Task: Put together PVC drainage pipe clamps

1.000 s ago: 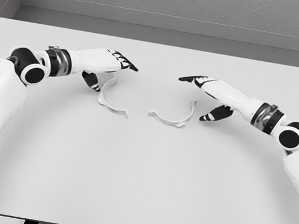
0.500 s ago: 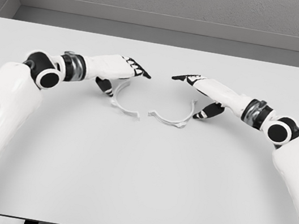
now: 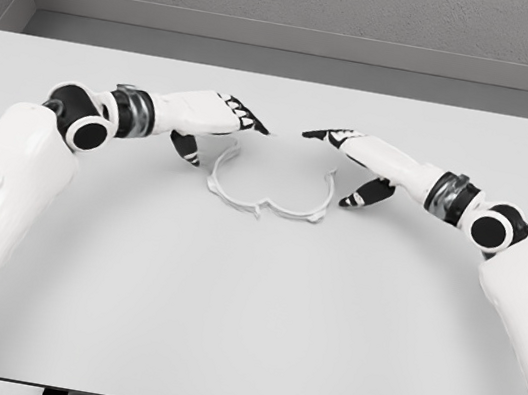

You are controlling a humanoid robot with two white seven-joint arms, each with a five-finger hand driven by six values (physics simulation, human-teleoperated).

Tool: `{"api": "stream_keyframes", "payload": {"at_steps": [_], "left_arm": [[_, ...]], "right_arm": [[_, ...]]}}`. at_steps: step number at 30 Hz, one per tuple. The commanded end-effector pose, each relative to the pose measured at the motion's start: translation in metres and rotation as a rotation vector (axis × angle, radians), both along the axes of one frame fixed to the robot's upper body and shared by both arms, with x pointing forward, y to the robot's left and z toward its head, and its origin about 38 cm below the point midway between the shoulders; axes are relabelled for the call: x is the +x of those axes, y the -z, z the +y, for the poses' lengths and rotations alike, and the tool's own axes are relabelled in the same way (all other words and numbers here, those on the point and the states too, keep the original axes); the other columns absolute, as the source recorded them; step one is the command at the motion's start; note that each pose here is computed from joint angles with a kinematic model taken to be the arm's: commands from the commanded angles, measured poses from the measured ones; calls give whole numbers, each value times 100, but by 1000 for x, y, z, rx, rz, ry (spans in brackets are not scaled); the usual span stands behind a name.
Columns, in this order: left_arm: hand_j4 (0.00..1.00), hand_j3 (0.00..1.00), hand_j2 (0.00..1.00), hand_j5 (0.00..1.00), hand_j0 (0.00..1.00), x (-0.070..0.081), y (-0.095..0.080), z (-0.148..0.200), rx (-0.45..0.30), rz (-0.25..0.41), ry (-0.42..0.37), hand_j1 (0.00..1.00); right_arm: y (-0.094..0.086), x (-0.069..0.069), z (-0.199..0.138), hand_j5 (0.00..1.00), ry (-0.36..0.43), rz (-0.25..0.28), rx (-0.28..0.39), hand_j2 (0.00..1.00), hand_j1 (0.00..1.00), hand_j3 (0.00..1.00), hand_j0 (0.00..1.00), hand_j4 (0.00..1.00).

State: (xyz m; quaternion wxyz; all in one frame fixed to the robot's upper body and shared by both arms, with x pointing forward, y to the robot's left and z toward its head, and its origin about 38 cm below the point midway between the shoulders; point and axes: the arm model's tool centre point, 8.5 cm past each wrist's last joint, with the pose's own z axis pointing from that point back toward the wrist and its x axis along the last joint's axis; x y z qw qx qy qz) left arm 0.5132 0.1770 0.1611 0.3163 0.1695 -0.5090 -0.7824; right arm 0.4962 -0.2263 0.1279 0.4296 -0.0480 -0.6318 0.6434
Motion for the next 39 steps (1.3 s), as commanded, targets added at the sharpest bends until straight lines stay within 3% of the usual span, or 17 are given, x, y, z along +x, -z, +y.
{"api": "stream_keyframes", "payload": {"at_steps": [1,4,12,18,28,39], "left_arm": [[100,100,100,100,100,2,-2,18,15,-4,-27,100],[100,100,100,100,100,1,-4,31,30,-9,-43,100],[100,100,100,100,100,0,-9,61,47,-22,-84,100],[100,100,100,100,100,2,-21,80,4,-40,-130,100],[100,100,100,100,100,6,-33,83,-35,-57,-140,100],[100,100,100,100,100,3,-27,84,-36,-45,-144,100]], "right_arm": [[1,0,-1,100,6,5,8,100,100,100,100,100],[-5,5,6,100,0,-5,18,100,100,100,100,100],[4,7,6,100,14,26,14,100,100,100,100,100],[2,9,11,100,7,20,20,100,100,100,100,100],[2,10,24,100,-13,19,11,100,100,100,100,100],[-3,11,53,100,-63,6,13,100,100,100,100,100]]}}
